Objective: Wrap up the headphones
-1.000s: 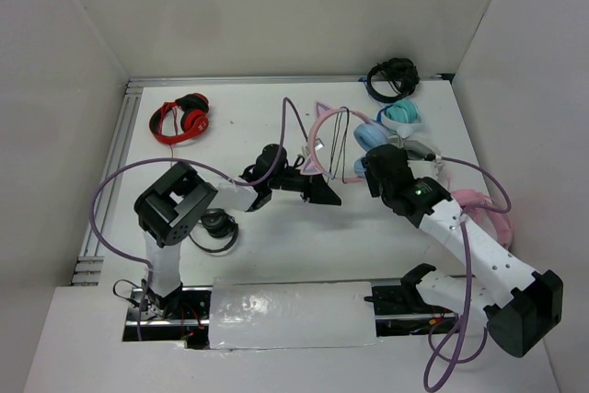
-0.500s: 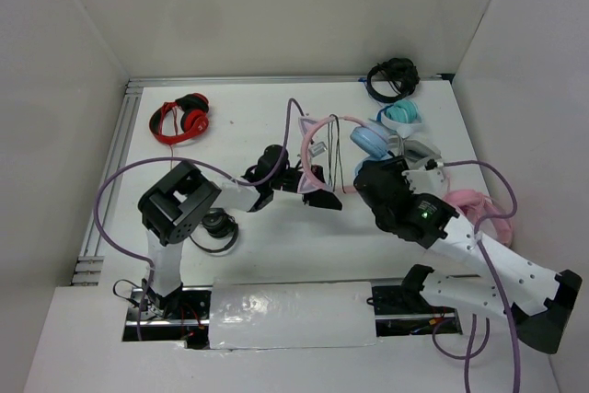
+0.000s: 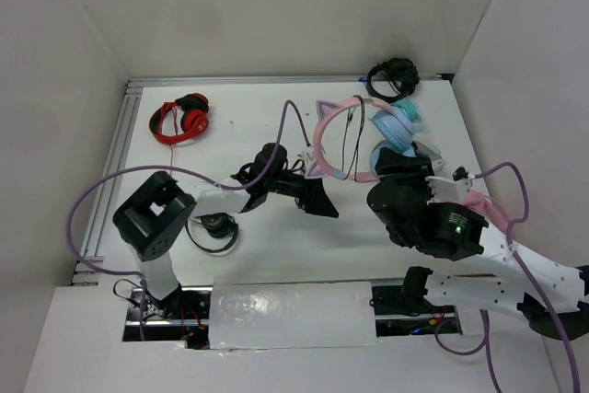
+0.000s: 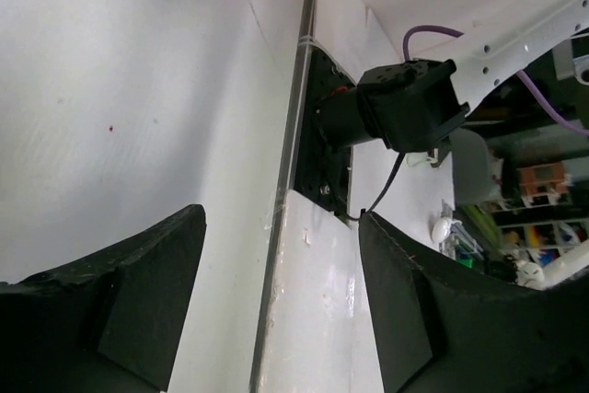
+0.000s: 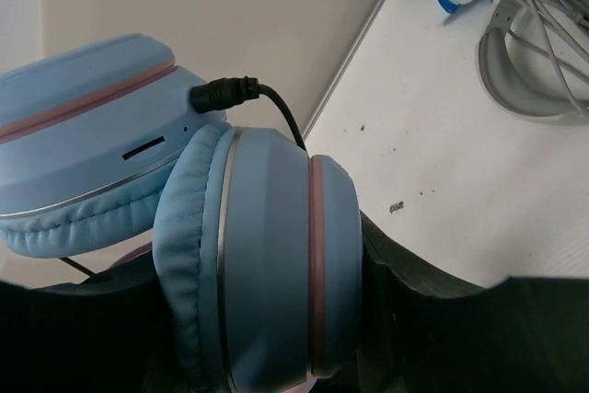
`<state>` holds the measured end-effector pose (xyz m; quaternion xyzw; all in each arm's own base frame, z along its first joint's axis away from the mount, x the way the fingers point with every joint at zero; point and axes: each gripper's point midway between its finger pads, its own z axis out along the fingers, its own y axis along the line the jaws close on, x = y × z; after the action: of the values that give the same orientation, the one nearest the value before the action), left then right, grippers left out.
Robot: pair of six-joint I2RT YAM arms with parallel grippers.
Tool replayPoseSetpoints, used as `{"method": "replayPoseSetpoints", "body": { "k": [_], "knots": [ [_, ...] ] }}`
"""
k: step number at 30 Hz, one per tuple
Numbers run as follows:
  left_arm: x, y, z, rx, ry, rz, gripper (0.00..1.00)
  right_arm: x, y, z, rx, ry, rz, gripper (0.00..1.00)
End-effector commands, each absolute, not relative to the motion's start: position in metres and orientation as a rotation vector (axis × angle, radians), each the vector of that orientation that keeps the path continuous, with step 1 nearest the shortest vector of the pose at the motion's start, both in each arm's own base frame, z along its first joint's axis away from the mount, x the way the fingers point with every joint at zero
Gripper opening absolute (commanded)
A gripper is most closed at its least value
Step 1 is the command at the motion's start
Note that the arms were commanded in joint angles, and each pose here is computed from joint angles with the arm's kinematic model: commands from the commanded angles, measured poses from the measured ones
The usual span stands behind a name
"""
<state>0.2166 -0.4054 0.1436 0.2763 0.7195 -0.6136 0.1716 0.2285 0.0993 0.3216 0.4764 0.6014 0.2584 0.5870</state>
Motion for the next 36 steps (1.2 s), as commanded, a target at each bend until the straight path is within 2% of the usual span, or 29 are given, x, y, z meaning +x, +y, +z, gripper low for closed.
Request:
{"method": "replayPoseSetpoints", "body": {
  "k": [1, 8, 11, 12, 14, 15, 17, 19, 23, 30, 32, 36],
  "knots": [
    [0.213, -0.390, 0.163, 0.784, 2.018, -1.624, 0.80, 0.222, 0.077, 0.356, 1.133, 1.269, 0.623, 0.00],
    [0.216, -0.328, 0.156, 0.483, 2.224, -1.228, 0.80, 0.211, 0.086, 0.323, 1.026, 1.451, 0.618, 0.00],
    [0.196, -0.288, 0.138, 0.355, 2.326, -1.093, 0.81, 0.206, 0.104, 0.294, 0.953, 1.572, 0.632, 0.00],
    [0.197, -0.274, 0.151, 0.297, 2.274, -1.052, 0.81, 0.205, 0.107, 0.281, 0.915, 1.605, 0.611, 0.00],
    [0.185, -0.250, 0.134, 0.164, 2.349, -0.980, 0.86, 0.204, 0.113, 0.270, 0.890, 1.637, 0.606, 0.00],
    [0.180, -0.241, 0.148, 0.122, 2.295, -0.992, 0.87, 0.203, 0.113, 0.259, 0.891, 1.650, 0.593, 0.00],
    [0.176, -0.223, 0.142, 0.019, 2.291, -0.955, 0.91, 0.201, 0.114, 0.251, 0.909, 1.651, 0.610, 0.00],
    [0.168, -0.211, 0.149, -0.030, 2.237, -0.976, 0.99, 0.200, 0.121, 0.243, 0.891, 1.654, 0.625, 0.00],
    [0.161, -0.191, 0.157, -0.133, 2.175, -0.981, 0.99, 0.189, 0.145, 0.232, 0.775, 1.711, 0.657, 0.00],
    [0.143, -0.163, 0.147, -0.334, 2.312, -0.869, 0.99, 0.162, 0.163, 0.213, 0.608, 1.798, 0.592, 0.00],
    [0.140, -0.162, 0.144, -0.358, 2.334, -0.869, 0.99, 0.155, 0.167, 0.210, 0.662, 1.799, 0.641, 0.00],
    [0.136, -0.160, 0.143, -0.389, 2.351, -0.871, 0.99, 0.154, 0.159, 0.197, 0.680, 1.817, 0.554, 0.00]
  ]
}}
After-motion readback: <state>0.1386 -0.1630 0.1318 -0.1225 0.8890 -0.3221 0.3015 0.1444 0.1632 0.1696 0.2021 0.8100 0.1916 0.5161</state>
